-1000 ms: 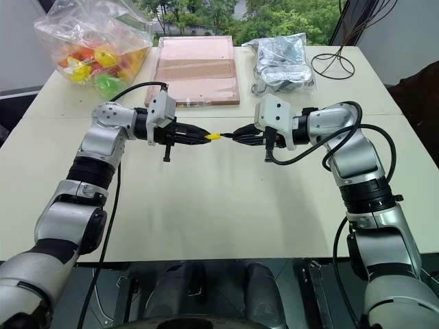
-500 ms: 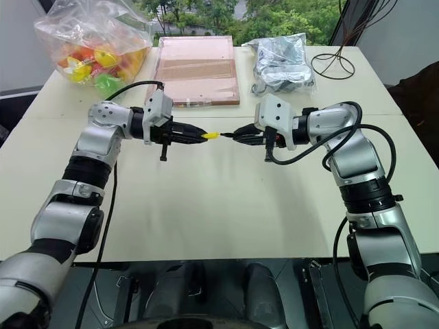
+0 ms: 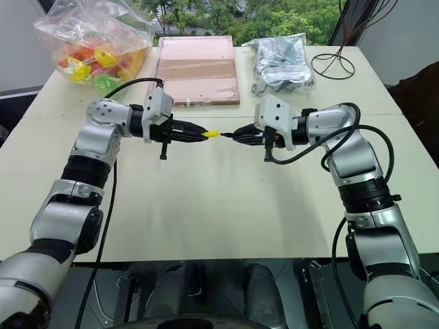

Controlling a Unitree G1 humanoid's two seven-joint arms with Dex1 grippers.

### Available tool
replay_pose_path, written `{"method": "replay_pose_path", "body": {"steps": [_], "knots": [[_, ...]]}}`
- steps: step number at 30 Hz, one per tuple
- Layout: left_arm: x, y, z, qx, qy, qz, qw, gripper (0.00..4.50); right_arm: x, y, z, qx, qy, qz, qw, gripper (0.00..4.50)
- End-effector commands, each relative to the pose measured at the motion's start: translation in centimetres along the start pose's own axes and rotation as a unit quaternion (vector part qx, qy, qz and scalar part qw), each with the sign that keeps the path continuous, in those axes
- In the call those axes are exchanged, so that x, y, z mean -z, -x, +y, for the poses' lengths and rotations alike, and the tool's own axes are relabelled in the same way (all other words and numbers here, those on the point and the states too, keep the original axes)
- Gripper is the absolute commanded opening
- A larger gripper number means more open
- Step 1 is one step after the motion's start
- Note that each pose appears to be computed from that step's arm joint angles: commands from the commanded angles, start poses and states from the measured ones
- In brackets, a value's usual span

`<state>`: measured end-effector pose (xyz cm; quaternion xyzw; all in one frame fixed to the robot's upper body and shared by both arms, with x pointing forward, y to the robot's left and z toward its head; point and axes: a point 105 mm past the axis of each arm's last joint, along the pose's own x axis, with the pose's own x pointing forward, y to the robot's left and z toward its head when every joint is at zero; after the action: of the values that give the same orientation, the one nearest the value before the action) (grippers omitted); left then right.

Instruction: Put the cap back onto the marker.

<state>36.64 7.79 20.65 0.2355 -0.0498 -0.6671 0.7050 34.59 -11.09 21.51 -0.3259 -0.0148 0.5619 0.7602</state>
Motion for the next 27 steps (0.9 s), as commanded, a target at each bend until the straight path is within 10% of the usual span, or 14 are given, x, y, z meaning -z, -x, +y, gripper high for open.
{"method": "replay_pose_path", "body": {"steps": [1, 27], "knots": [[-0.7, -0.4, 0.0, 0.004, -0.014, -0.011, 1.0, 0.01, -1.5, 0.0, -0.3, 0.006, 0.026, -0.017, 0.999, 0.0], [-0.9, -2.2, 1.2, 0.061, -0.087, 0.093, 0.99, 0.01, -1.1, -0.8, 0.3, -0.027, 0.055, 0.017, 0.998, 0.0]]}}
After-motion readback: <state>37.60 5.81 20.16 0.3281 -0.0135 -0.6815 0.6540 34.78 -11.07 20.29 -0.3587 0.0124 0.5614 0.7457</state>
